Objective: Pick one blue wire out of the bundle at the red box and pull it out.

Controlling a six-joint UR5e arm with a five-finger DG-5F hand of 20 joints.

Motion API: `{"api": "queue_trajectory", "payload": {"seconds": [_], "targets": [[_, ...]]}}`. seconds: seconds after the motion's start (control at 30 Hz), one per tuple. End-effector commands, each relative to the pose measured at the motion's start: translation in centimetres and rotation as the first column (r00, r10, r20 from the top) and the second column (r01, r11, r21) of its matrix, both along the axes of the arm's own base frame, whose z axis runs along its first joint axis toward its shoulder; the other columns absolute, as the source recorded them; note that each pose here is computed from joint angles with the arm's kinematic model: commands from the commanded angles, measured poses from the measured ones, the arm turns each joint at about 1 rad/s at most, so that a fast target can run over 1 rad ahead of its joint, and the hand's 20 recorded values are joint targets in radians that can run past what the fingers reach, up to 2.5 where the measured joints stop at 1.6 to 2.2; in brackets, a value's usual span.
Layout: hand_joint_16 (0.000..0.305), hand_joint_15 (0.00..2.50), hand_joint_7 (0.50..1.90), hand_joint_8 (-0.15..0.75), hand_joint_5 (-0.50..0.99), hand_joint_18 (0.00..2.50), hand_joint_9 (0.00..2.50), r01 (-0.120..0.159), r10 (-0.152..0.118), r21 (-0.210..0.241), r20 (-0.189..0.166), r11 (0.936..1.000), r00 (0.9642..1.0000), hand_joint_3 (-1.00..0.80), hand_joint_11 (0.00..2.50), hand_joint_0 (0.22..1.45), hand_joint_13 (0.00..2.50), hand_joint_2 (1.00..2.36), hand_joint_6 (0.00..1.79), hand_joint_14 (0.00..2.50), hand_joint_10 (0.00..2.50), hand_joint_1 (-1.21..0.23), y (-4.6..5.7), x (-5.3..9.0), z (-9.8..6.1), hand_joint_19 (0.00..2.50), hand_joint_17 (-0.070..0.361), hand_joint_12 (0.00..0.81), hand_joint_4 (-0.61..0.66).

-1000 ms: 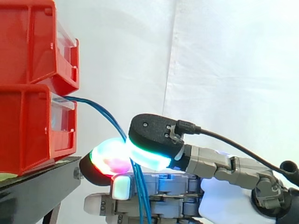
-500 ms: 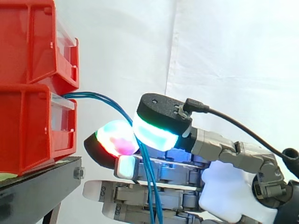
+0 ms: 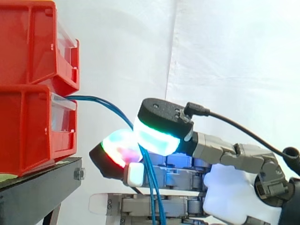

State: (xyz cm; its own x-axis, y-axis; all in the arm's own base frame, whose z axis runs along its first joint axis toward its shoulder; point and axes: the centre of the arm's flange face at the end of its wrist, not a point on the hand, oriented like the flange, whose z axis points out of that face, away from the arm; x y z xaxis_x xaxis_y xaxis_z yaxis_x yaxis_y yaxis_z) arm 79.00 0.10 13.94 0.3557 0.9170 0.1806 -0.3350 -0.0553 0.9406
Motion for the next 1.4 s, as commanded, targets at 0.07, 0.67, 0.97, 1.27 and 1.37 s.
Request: {"api": "queue_trajectory", "payload": {"seconds": [0.07,0.67,0.97,1.27,1.37], "targets": [[0.053,0.41,1.22,0.153,-0.09,0.31,1.09,0.003,-0.003,-0.008,-0.029,1.0000,0.9996,-0.22,0.76,0.57,0.64,1.01,0.86,0.02,0.02,-0.76,-0.25,-0.28,0.97,0.28,0.120,0.348,0.08],[0.052,0.38,1.13,0.223,-0.13,0.33,0.98,0.007,-0.007,-0.015,-0.025,0.9999,0.9997,-0.50,0.84,0.65,0.59,1.00,0.88,0.02,0.02,-0.91,-0.47,-0.25,1.36,0.20,0.117,0.344,0.21],[0.051,0.40,1.23,0.222,-0.10,0.34,1.04,-0.006,0.006,-0.021,-0.022,0.9998,0.9997,-0.50,0.81,0.59,0.61,1.00,0.86,0.02,0.02,-0.77,-0.67,-0.19,1.51,0.26,0.115,0.339,0.20],[0.050,0.42,1.21,0.188,-0.09,0.34,1.07,-0.006,0.005,-0.022,-0.022,0.9997,0.9997,-0.44,0.77,0.59,0.64,1.00,0.84,0.02,0.02,-0.70,-0.67,-0.19,1.51,0.31,0.113,0.333,0.13],[0.050,0.41,1.22,0.169,-0.08,0.34,1.08,-0.006,0.005,-0.022,-0.022,0.9997,0.9997,-0.40,0.75,0.59,0.64,1.01,0.82,0.02,0.02,-0.70,-0.67,-0.19,1.51,0.31,0.113,0.330,0.11]]}}
